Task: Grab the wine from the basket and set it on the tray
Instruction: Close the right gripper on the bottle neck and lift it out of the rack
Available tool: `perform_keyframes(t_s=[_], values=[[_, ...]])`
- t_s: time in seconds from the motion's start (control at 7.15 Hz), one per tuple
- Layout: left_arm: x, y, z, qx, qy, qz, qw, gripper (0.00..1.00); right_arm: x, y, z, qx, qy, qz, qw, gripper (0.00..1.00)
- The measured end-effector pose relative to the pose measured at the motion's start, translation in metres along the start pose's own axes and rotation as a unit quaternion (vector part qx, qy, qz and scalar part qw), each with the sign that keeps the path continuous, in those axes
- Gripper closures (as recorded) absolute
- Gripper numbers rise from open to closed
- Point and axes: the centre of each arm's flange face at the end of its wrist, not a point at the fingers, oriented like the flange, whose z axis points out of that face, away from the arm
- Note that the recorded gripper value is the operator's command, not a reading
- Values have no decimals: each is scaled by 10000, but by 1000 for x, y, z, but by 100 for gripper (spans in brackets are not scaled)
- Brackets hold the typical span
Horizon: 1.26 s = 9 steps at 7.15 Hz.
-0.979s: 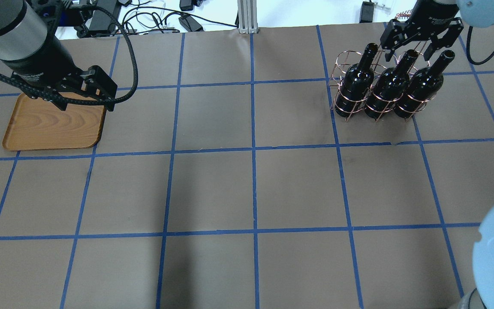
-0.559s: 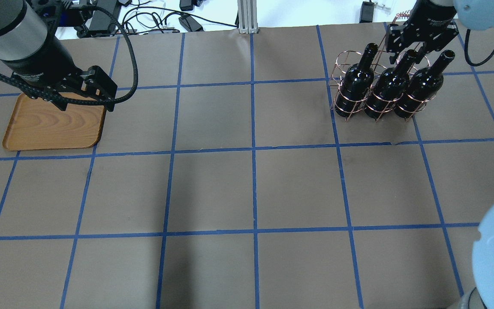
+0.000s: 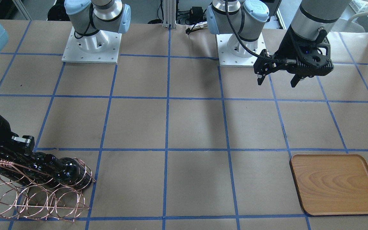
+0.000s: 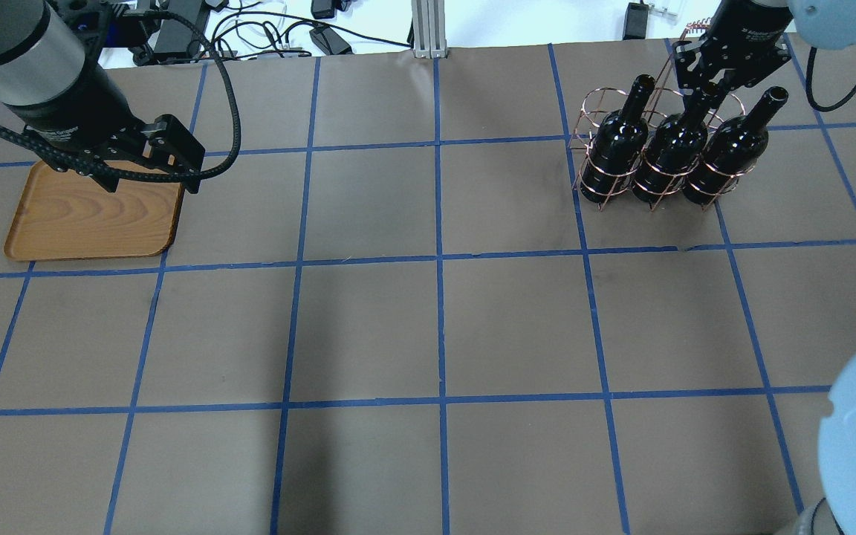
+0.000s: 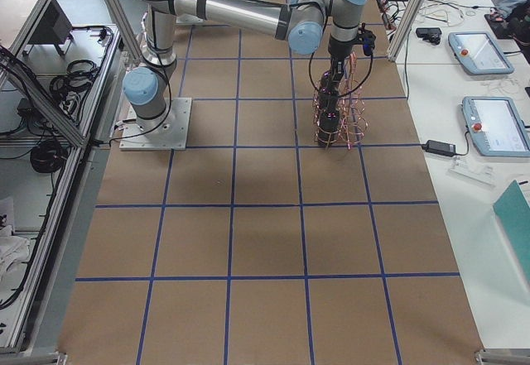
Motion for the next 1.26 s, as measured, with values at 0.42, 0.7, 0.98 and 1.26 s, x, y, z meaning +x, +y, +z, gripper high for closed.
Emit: perform_keyframes(t_s=[0.42, 0.7, 0.98, 1.26], values=[[0, -2, 0, 13, -6, -1, 10000, 0, -1, 9, -57, 151, -20, 4, 9999, 100], [0, -2, 0, 18, -5, -1, 10000, 0, -3, 33, -100, 162, -27, 4, 9999, 100], [0, -1, 0, 22, -4, -1, 10000, 0, -10, 63, -135, 166, -27, 7, 9999, 100], [0, -1, 0, 22, -6, -1, 10000, 0, -42, 91, -141, -66, 7, 31, 10000, 100]])
